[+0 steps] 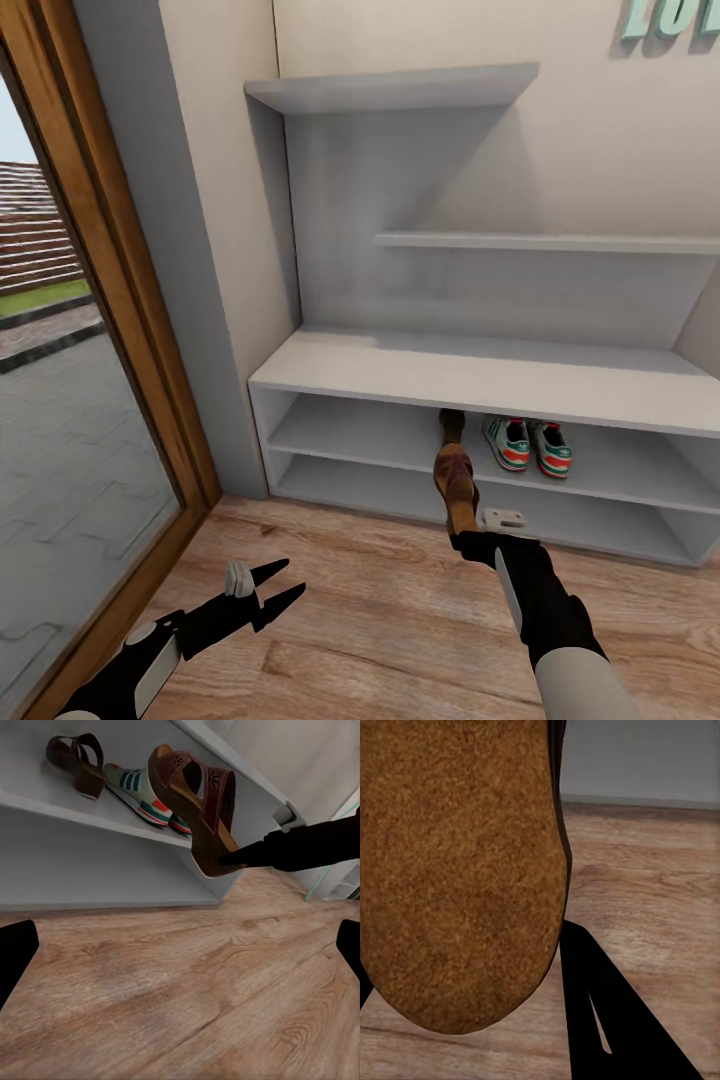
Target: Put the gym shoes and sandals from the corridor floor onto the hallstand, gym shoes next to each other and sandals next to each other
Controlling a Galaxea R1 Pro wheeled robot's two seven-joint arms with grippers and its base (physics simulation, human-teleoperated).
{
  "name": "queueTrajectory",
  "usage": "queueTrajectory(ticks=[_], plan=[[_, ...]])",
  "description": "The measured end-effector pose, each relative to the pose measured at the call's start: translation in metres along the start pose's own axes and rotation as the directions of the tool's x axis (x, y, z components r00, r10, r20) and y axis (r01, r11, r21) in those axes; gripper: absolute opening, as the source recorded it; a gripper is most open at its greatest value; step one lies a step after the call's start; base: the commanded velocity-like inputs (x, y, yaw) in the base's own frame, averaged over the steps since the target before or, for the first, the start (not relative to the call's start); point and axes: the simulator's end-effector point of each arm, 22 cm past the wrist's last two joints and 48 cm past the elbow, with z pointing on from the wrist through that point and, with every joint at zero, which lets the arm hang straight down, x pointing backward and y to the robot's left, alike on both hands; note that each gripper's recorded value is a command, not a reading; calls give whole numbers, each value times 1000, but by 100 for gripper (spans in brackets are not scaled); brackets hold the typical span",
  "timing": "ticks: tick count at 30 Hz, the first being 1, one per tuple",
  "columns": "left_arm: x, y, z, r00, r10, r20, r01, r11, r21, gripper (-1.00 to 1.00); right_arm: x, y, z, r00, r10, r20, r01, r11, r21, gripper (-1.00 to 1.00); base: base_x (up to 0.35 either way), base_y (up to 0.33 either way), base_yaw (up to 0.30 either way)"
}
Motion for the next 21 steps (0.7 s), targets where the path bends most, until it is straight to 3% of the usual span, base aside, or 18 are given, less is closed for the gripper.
queueTrajectory(ticks=[11,16,21], plan=[[0,0,0,1000,-1,0,1,1000,2,100,-1,1,0,1000,0,1,0,1000,-1,-100,-110,210,0],[0,0,0,1000,-1,0,1,1000,2,100,-1,1,0,1000,0,2,0,1000,-1,-100,94,300,0],[0,0,0,1000,-1,-1,1,1000,0,100,-1,1,0,1000,0,2,0,1000,-1,-100,53,79,0]])
